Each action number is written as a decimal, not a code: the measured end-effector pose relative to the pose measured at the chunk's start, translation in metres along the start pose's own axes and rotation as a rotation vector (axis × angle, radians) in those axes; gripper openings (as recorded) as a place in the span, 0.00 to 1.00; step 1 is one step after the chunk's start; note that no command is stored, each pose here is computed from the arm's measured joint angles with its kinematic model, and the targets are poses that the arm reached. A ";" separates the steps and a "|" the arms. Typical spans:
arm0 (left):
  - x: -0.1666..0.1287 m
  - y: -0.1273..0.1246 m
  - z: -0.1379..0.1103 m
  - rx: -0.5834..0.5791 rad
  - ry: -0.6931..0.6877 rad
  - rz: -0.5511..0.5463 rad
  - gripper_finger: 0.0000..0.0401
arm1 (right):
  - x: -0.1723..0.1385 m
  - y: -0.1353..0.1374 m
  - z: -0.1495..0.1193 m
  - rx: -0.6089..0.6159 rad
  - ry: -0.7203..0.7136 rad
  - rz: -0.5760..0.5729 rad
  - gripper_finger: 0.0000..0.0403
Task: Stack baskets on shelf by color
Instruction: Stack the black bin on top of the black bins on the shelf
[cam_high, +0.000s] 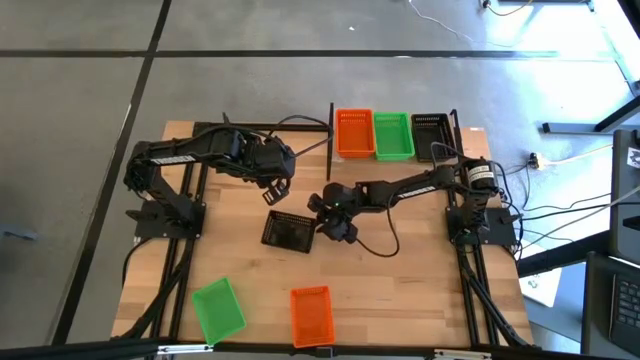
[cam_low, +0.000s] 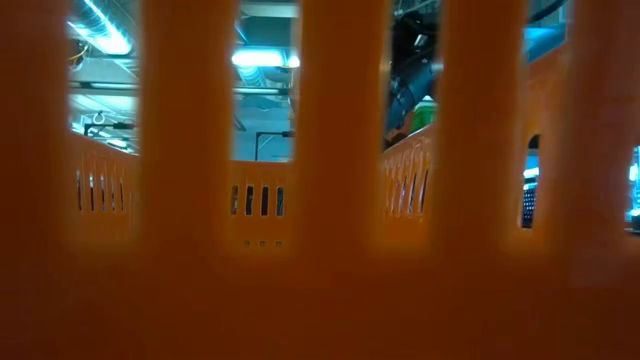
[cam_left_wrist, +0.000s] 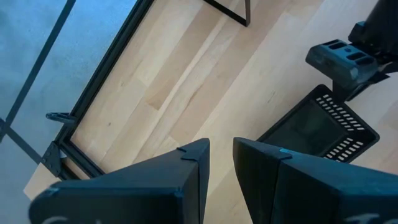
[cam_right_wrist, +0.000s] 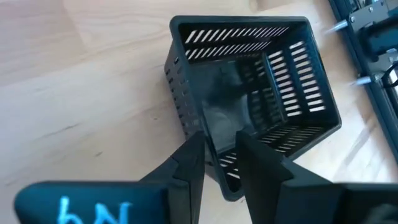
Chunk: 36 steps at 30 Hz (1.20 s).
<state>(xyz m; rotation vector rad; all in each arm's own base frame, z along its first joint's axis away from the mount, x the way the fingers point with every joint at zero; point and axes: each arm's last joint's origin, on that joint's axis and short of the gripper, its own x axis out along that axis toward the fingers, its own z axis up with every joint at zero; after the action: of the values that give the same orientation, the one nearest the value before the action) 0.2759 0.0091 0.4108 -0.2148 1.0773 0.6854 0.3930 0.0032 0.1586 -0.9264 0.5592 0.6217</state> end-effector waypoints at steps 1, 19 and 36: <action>0.000 0.000 0.000 0.000 0.000 0.000 0.16 | 0.000 0.000 0.000 -0.011 -0.001 -0.002 0.23; 0.000 0.000 0.000 -0.002 -0.001 0.000 0.16 | 0.026 0.010 -0.015 0.073 0.100 -0.022 0.17; -0.001 0.000 0.000 -0.004 -0.003 -0.001 0.16 | -0.002 -0.047 0.021 0.317 0.201 0.067 0.00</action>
<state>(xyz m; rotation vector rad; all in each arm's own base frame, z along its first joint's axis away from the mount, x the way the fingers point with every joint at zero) 0.2755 0.0093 0.4113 -0.2175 1.0728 0.6866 0.4279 -0.0010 0.1962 -0.6752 0.8452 0.4840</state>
